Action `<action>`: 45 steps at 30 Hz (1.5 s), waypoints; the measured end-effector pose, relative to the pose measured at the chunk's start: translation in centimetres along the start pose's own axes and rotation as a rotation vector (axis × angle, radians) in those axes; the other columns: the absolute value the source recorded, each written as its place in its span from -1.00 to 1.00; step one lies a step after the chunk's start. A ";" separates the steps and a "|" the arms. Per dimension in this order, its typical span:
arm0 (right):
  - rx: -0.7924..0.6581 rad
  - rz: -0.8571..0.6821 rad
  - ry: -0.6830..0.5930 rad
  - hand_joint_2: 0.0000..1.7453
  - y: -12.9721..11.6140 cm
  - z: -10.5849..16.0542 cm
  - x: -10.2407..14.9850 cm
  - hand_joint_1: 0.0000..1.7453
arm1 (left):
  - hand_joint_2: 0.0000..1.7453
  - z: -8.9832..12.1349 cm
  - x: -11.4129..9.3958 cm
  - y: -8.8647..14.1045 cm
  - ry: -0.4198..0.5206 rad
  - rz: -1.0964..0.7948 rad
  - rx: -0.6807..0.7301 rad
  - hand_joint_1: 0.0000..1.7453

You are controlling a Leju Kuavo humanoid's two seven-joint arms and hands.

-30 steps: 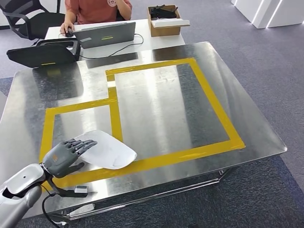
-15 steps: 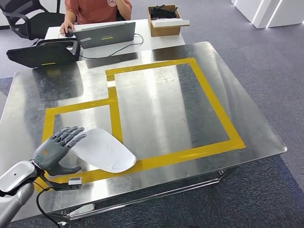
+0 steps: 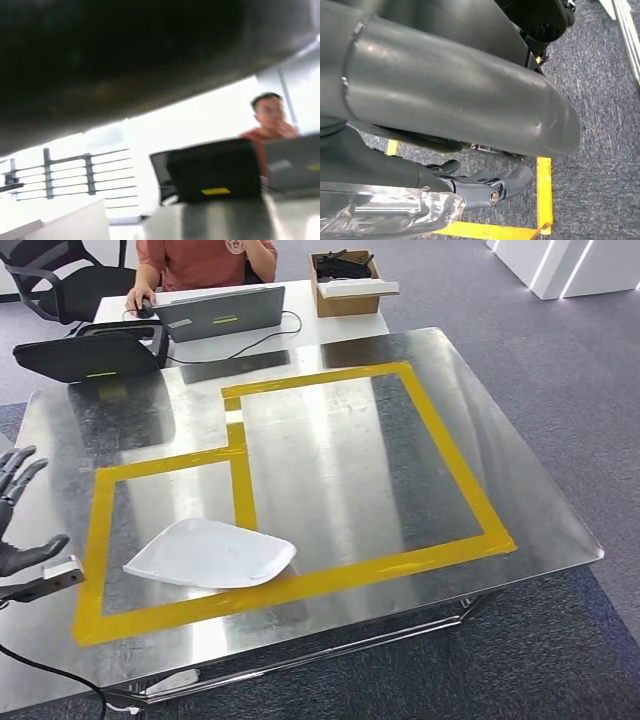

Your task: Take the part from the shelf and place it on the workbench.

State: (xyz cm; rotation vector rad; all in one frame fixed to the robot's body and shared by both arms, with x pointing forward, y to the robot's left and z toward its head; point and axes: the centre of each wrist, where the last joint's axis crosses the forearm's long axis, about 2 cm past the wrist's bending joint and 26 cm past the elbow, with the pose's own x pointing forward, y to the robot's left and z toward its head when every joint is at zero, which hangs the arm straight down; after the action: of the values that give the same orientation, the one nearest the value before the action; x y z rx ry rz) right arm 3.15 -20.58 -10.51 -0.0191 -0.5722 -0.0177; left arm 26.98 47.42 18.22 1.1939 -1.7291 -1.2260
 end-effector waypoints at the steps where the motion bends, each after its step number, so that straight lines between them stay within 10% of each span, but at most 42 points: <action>1: -0.003 0.001 -0.001 -1.00 0.0 0.0 0.0 -1.00 | -1.00 0.3 -0.5 0.6 0.018 -0.007 0.020 -1.00; 21: -0.034 0.029 -0.008 -1.00 -0.2 0.1 -0.1 -1.00 | -1.00 4.9 -3.4 3.5 0.157 -0.093 0.049 -1.00; 45: -0.031 -0.011 -0.010 -1.00 -0.2 0.1 0.0 -1.00 | -1.00 5.3 -3.0 3.1 0.170 -0.090 0.024 -1.00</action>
State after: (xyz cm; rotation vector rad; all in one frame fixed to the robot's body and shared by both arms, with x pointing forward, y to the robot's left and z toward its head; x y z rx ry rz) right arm 3.10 -20.82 -10.45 -0.0462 -0.5816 -0.0373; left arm 22.34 52.34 19.42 1.3629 -1.5845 -1.1236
